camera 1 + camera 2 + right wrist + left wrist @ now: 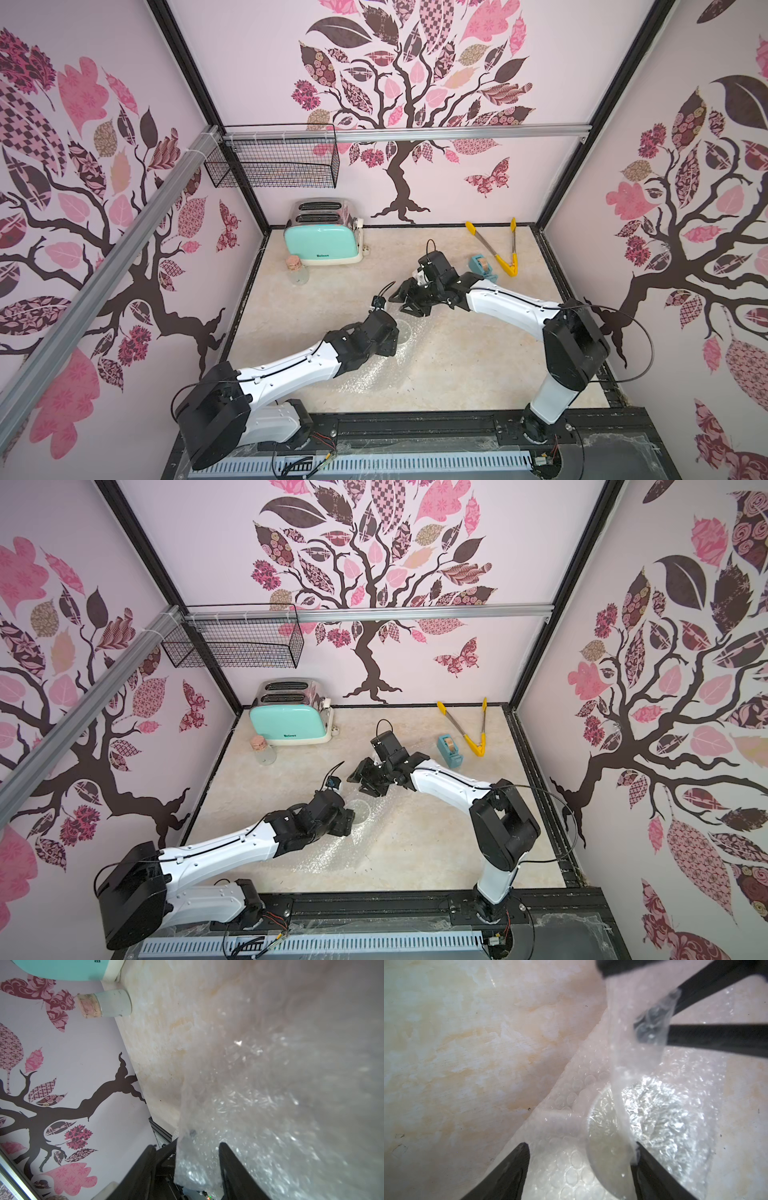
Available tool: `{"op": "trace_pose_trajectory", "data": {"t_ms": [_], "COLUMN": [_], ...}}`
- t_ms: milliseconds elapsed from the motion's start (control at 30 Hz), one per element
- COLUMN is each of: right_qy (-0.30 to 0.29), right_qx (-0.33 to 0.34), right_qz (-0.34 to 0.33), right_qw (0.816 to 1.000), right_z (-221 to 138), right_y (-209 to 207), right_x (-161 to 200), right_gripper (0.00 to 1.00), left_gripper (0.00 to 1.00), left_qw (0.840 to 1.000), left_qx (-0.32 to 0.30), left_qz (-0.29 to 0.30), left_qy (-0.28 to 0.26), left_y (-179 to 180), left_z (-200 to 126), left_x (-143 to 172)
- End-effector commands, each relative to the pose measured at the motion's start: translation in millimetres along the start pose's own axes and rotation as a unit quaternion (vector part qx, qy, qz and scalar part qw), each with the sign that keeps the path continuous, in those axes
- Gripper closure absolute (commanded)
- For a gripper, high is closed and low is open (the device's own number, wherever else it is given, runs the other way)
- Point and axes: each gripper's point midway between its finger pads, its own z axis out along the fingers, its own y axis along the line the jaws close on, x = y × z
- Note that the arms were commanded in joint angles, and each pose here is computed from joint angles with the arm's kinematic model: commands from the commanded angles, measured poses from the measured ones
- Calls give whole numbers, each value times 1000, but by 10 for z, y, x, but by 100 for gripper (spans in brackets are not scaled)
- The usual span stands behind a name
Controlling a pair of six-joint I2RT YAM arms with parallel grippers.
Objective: Wrap mugs in bubble wrap
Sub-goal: Wrap the mug in bubble wrap.
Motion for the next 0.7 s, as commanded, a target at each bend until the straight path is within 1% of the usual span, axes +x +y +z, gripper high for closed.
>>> {"op": "trace_pose_trajectory", "data": {"t_ms": [0, 67, 133, 233, 333, 500, 533, 600, 667], "right_qy": [-51, -70, -78, -72, -40, 10, 15, 6, 1], "right_qx": [7, 12, 18, 46, 60, 106, 118, 160, 171], "right_qz": [-64, -97, -143, -194, -224, -285, -296, -326, -348], "right_qw": [997, 993, 986, 977, 972, 953, 948, 932, 922], "right_z": [-400, -516, -599, -640, -584, -371, -334, -295, -284], "right_y": [127, 80, -11, -252, -469, -607, -617, -627, -573], "right_x": [-84, -82, -29, 79, 251, 549, 578, 547, 536], "right_gripper": [47, 51, 54, 53, 49, 49, 49, 49, 49], "left_gripper": [21, 21, 22, 22, 22, 22, 22, 22, 22], "left_qw": [1000, 1000, 1000, 1000, 1000, 1000, 1000, 1000, 1000], "left_qx": [0, 1, 0, 0, -1, -4, -5, -6, -6], "left_qz": [-4, -4, -3, -2, -2, 0, 1, 0, -2], "left_qy": [8, 9, 10, 9, 9, 8, 9, 10, 10], "left_y": [23, 22, 22, 19, 30, 49, 51, 59, 69], "left_z": [27, 25, 25, 19, 6, -12, -11, -9, -7], "left_x": [70, 75, 75, 66, 68, 69, 72, 85, 101]}}
